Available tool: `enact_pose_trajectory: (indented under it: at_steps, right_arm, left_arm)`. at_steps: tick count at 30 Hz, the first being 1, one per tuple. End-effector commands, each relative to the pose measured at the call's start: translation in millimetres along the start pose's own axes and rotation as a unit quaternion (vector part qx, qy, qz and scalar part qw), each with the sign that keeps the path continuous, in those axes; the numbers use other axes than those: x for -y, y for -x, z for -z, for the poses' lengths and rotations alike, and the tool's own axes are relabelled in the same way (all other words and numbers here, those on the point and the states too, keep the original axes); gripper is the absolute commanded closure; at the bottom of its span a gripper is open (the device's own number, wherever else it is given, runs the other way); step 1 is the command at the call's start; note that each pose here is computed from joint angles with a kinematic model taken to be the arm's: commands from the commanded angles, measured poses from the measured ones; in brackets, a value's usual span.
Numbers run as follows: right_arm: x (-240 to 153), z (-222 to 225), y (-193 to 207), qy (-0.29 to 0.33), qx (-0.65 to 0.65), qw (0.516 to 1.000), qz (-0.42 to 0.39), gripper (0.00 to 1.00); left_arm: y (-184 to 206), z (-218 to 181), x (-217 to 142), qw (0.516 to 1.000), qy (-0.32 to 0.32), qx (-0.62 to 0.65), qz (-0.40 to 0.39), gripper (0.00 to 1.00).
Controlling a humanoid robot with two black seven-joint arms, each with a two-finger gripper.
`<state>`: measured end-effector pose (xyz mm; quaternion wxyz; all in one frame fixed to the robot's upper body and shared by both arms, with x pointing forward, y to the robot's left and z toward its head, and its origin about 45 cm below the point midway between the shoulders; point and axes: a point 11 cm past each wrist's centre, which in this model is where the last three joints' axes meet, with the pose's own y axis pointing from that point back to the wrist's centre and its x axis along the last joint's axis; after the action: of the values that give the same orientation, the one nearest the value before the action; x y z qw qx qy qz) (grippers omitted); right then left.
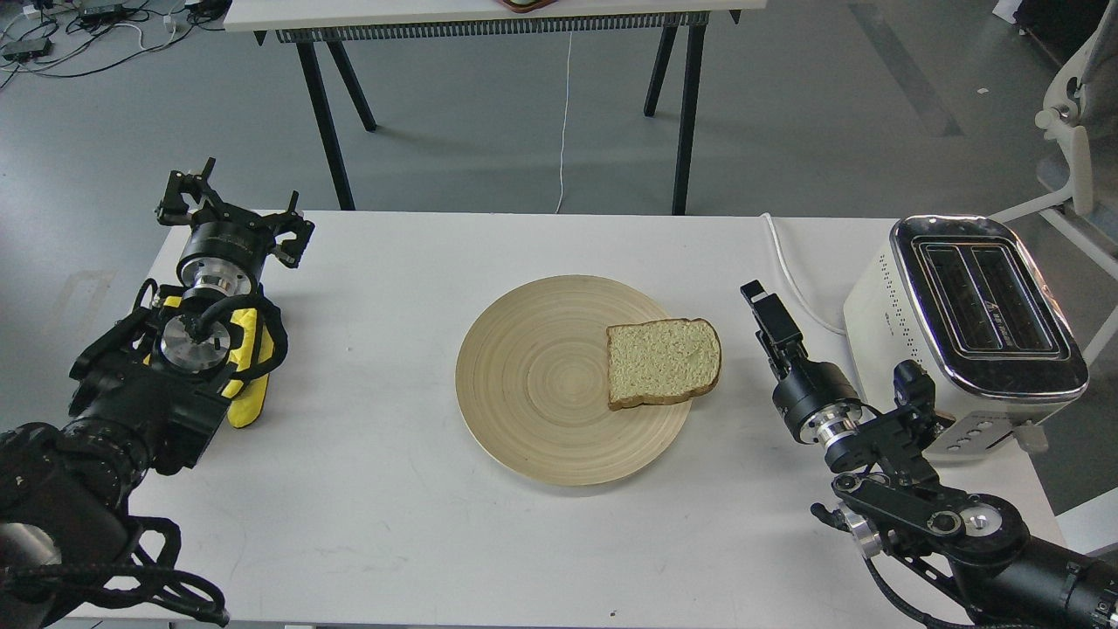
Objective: Put bread in toaster with right arm
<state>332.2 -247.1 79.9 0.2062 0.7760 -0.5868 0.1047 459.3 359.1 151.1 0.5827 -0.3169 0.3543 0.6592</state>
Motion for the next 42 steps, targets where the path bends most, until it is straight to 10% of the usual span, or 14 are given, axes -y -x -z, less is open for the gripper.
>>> enact_pose_trajectory:
  at_steps: [1, 12, 31, 42]
  right_arm:
    - [-1.7, -6.7, 4.1, 0.008, -0.008, 1.0, 0.006, 0.03]
    - [5.1, -4.5, 44.3, 0.009, 0.003, 1.0, 0.028, 0.1]
    - [-8.6, -14.5, 66.9, 0.016, -0.024, 0.996, 0.079, 0.92]
    - [-10.4, -12.9, 57.8, 0.014, -0.024, 0.997, 0.076, 0.96]
  left_arm:
    - [0.0, 0.0, 0.0, 1.0, 0.0, 0.0, 0.0, 0.0]
    - [0.0, 0.0, 0.0, 1.0, 0.0, 0.0, 0.0, 0.0]
    - [0.0, 0.0, 0.0, 1.0, 0.0, 0.0, 0.0, 0.0]
    - [0.0, 0.0, 0.0, 1.0, 0.0, 0.0, 0.0, 0.0]
